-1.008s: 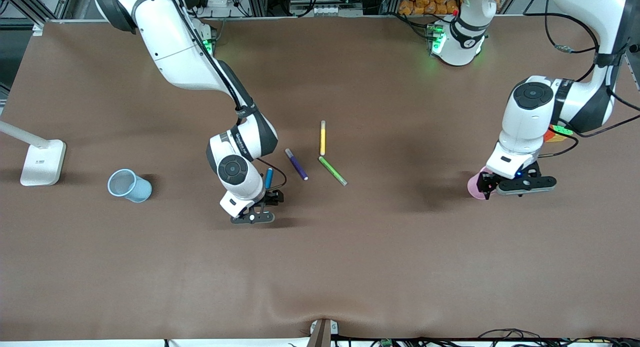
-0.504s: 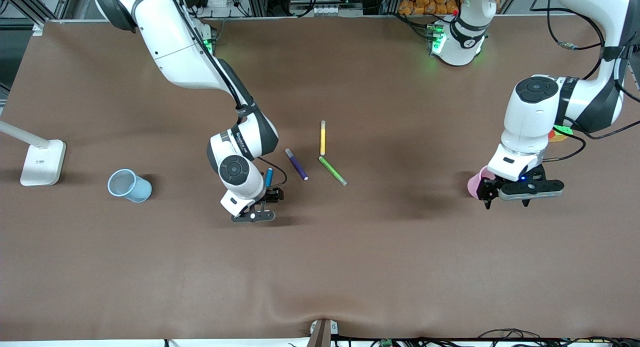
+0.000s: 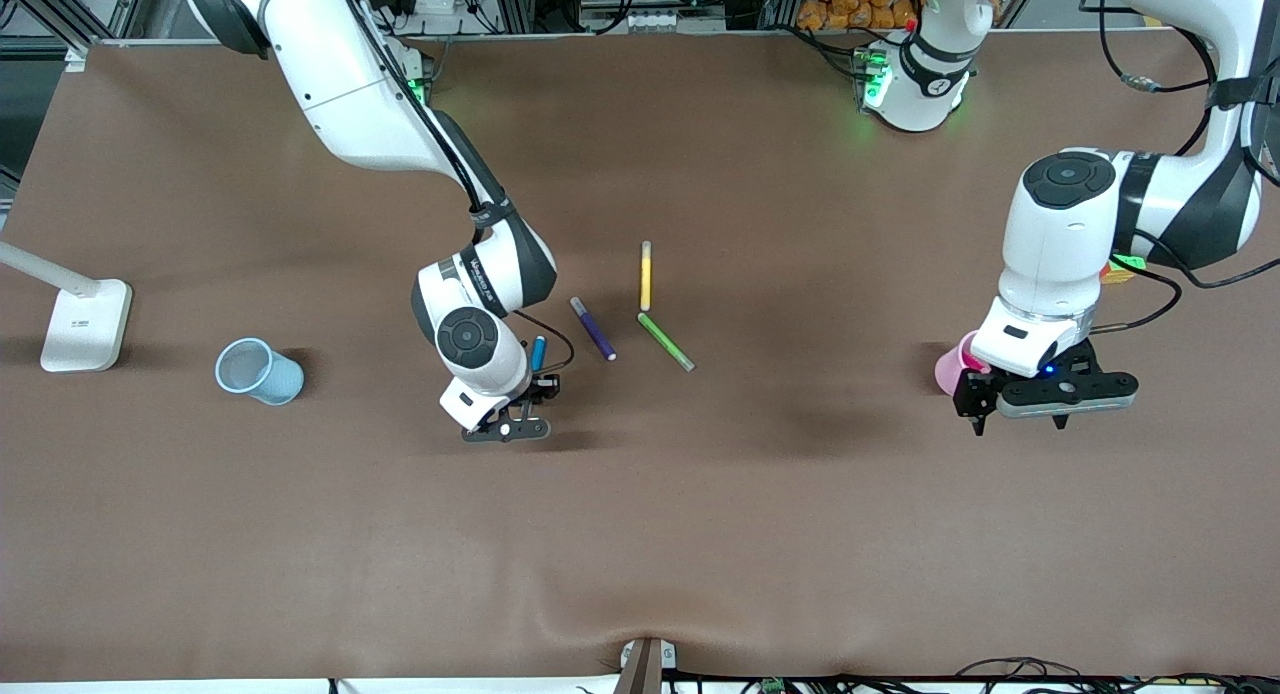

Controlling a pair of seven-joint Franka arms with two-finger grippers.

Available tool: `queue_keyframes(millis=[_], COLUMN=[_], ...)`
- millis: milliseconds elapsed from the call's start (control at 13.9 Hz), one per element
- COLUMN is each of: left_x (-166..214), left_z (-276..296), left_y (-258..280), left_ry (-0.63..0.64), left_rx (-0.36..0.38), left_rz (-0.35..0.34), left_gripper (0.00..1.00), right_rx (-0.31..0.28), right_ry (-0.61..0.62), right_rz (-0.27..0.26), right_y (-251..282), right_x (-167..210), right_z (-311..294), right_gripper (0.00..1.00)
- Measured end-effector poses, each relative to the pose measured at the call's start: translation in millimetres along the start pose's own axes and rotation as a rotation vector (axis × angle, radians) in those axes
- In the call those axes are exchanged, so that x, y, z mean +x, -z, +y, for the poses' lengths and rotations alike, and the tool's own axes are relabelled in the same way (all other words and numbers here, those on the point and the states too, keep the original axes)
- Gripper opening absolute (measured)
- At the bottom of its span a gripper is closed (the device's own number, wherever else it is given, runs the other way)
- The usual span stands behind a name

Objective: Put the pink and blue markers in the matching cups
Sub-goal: 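Open the left gripper and lift away while the right gripper carries the blue marker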

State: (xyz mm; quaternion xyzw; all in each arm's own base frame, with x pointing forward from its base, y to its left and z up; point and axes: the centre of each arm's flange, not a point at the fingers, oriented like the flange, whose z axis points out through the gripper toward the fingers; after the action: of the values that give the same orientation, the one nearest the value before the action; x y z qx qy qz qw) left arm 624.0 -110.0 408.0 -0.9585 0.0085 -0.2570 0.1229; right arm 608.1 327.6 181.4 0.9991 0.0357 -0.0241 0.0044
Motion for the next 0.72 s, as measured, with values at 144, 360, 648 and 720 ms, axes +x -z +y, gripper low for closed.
queue_keyframes(millis=[144, 360, 648, 720], left_x=[14.1, 39.8, 59.2, 62.2], left_z=[-5.4, -24.1, -37.6, -37.6], left_y=[3.4, 0.1, 16.8, 25.1], left_ry=[-0.026, -0.052, 0.000, 0.019], left_rx=[-0.036, -0.128, -0.139, -0.149], left_rz=[-0.012, -0.061, -0.185, -0.227], left_gripper=[1.00, 1.00, 1.00, 1.00], right_rx=[-0.001, 0.007, 0.025, 0.023], right_ry=[0.000, 0.023, 0.255, 0.330], right_rz=[-0.003, 0.023, 0.121, 0.143], right_y=[3.6, 22.7, 90.4, 105.4], right_x=[-0.2, 4.2, 31.5, 39.6], right_z=[0.3, 2.5, 50.4, 72.2], right_gripper=[0.16, 0.17, 0.17, 0.17])
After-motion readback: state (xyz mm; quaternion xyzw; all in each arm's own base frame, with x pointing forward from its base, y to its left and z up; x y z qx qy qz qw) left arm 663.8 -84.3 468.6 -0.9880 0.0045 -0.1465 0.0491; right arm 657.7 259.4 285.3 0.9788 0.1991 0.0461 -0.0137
